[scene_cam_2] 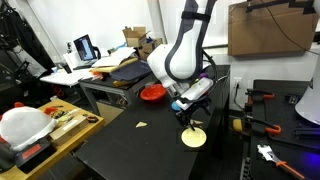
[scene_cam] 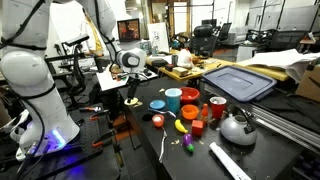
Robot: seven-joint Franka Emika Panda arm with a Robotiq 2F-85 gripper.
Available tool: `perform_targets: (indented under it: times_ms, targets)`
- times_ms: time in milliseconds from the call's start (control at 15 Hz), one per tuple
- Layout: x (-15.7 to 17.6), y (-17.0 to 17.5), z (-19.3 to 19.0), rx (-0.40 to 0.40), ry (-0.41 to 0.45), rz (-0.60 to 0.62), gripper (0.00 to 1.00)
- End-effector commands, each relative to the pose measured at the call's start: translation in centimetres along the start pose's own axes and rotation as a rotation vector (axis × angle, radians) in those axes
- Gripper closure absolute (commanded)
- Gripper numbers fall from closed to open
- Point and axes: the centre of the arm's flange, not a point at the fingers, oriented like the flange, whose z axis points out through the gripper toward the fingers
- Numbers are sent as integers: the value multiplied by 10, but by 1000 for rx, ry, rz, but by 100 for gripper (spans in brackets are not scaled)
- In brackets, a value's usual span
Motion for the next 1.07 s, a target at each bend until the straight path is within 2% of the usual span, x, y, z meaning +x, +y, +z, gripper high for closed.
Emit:
perform_targets:
  times_ms: [0,467,1000]
  targets:
    - [4,-5,14,-14,-16,-27,0]
    - [1,-20,28,-12,-34,-79,0]
    - [-14,-43,20,34,-60,-188,0]
